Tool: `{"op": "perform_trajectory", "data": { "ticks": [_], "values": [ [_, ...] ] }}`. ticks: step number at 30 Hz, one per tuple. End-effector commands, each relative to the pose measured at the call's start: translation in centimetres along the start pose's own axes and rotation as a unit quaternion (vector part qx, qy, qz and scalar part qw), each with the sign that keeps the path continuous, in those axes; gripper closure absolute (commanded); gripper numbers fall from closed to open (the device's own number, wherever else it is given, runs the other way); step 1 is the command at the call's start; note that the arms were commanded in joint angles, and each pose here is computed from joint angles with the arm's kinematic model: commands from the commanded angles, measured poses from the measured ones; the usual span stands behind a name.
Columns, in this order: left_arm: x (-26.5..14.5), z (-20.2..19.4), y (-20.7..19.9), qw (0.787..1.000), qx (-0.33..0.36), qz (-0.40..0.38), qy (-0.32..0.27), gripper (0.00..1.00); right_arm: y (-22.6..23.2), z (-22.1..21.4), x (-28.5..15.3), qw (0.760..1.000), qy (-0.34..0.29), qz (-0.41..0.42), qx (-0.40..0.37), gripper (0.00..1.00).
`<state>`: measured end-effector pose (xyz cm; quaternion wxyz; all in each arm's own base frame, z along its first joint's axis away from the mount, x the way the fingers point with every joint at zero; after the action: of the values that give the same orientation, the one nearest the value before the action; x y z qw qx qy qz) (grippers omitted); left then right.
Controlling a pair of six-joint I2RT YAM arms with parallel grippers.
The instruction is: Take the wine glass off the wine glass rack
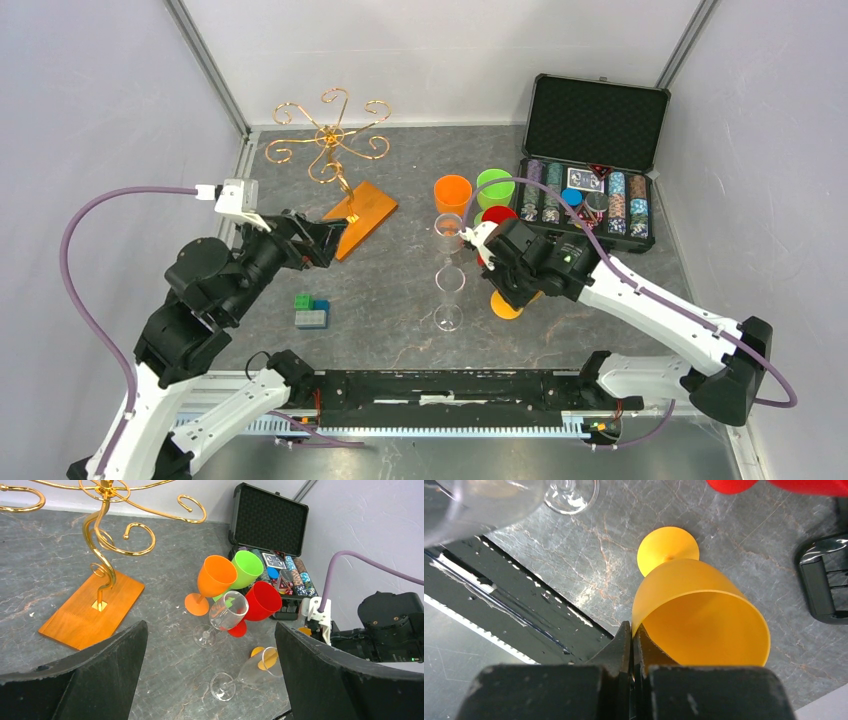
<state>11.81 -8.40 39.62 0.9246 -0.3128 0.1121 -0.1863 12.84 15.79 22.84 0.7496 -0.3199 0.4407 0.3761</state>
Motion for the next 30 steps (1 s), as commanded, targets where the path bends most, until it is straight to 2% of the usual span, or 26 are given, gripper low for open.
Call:
{"op": "perform_trajectory", "data": {
  "ticks": [1,9,10,15,21,26,28,30],
  "values": [
    [-0.7,0.6,0.0,1.000,0.006,0.001,-0.018,0.00,-0.6,2.3,-0.8,0.999,-0.042,-0.011,-0.007,1.00],
    [-1.5,1.1,0.5,0.999,0.003,0.023,-0.029,0.00,0.0,1.6,0.7,1.000,-0.024,0.014,-0.009,1.00],
    [-1.7,1.2,0.6,0.999,0.003,0.027,-0.032,0.00,0.1,1.6,0.6,1.000,-0.023,0.014,-0.008,0.97],
    [-2.4,1.6,0.8,0.998,0.002,0.040,-0.043,0.00,-0.4,2.3,-0.4,0.999,-0.045,-0.004,-0.004,0.65],
    [-4.0,2.3,1.0,0.998,-0.002,0.048,-0.052,0.00,-1.5,4.0,-4.0,0.993,-0.112,-0.045,0.014,0.43],
    [-5.4,2.4,1.5,0.997,-0.007,0.060,-0.057,0.00,-3.3,3.9,-9.6,0.965,-0.225,-0.129,0.044,0.32],
    [-5.9,2.4,1.8,0.996,-0.007,0.063,-0.057,0.00,-4.4,2.9,-11.9,0.943,-0.266,-0.189,0.063,0.29],
    [-6.5,2.5,2.0,0.996,-0.010,0.070,-0.063,0.00,-5.7,1.2,-14.1,0.911,-0.297,-0.267,0.102,0.26]
  ]
}}
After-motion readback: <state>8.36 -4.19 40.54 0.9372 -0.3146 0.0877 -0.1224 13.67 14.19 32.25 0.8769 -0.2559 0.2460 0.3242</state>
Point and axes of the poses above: each gripper's point midway between its finger pads, its own x axis out along the fingers, its own y axis along the line the jaws close on, z = x × y, the point moved 8 cm from there along -x, back along the fingers, and after that the axes turned 15 degrees about -x, right-handed, at the moved point
